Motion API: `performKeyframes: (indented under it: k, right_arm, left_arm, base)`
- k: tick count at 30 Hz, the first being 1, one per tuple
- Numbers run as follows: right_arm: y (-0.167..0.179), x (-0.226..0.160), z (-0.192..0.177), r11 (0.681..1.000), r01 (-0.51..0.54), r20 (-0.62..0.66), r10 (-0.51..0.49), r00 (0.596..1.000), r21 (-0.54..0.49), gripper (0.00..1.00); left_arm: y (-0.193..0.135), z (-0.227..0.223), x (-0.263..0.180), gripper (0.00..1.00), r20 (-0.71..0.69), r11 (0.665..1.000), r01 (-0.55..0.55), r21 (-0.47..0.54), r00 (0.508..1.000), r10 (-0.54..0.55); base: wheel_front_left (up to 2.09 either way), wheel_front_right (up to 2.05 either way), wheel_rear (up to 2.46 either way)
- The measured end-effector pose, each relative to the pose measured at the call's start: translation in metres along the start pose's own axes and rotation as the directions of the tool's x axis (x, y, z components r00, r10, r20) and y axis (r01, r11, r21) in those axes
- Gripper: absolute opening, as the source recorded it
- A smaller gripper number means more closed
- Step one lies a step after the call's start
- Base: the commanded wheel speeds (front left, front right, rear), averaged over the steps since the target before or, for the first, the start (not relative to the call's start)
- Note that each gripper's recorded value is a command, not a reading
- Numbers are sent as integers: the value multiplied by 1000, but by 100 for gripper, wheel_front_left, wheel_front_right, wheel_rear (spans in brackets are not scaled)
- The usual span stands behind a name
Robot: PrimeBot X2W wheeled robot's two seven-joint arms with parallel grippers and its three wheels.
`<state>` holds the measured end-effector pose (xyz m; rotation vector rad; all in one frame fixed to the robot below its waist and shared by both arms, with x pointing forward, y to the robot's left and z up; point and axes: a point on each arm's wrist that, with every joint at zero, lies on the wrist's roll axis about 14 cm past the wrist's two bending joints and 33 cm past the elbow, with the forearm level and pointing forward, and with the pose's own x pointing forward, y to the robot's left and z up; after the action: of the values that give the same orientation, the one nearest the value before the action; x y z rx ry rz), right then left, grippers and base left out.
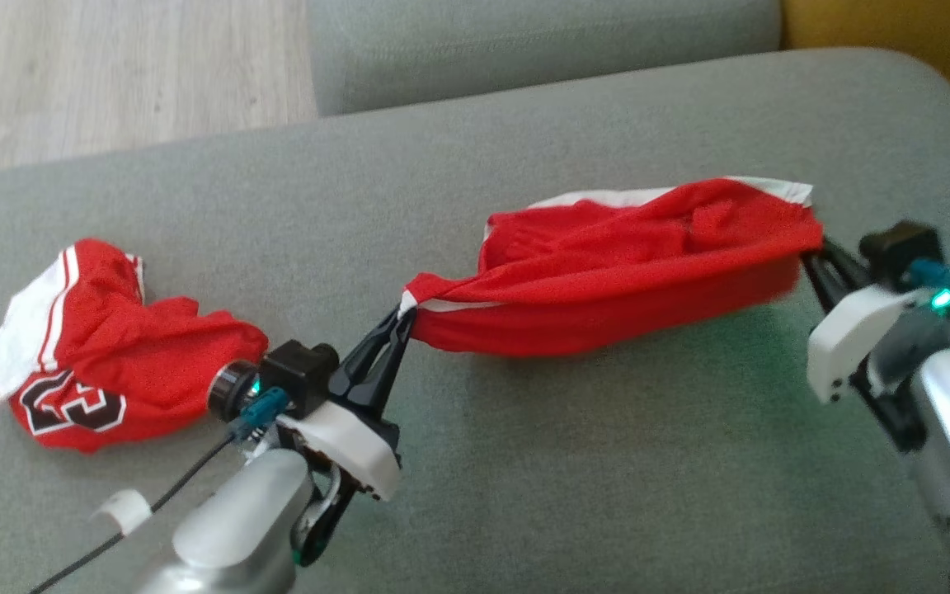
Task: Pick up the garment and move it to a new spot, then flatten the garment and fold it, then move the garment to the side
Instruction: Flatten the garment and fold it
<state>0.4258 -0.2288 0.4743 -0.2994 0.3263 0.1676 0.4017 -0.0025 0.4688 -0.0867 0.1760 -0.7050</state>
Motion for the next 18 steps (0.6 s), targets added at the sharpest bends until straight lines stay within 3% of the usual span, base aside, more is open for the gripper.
performKeyframes:
  k: [4,11,14,18]
  right_arm:
    - [-10,-14,38,1000,-2,81,0,997,27,0]
    - [-14,-31,93,999,-17,210,11,978,28,0]
    - [-17,-35,125,999,-19,284,7,959,39,0]
    - [-27,-45,182,999,-2,432,-16,902,42,0]
  left_arm:
    - [-2,20,-4,0,46,998,20,56,999,-23]
    - [-2,63,-11,0,145,998,43,34,988,-47]
    - [6,104,-13,0,229,999,38,22,973,-42]
    - [14,175,-20,0,369,997,15,72,928,-40]
  base:
    - [0,0,0]
    - [0,0,0]
    - [0,0,0]
    - [0,0,0]
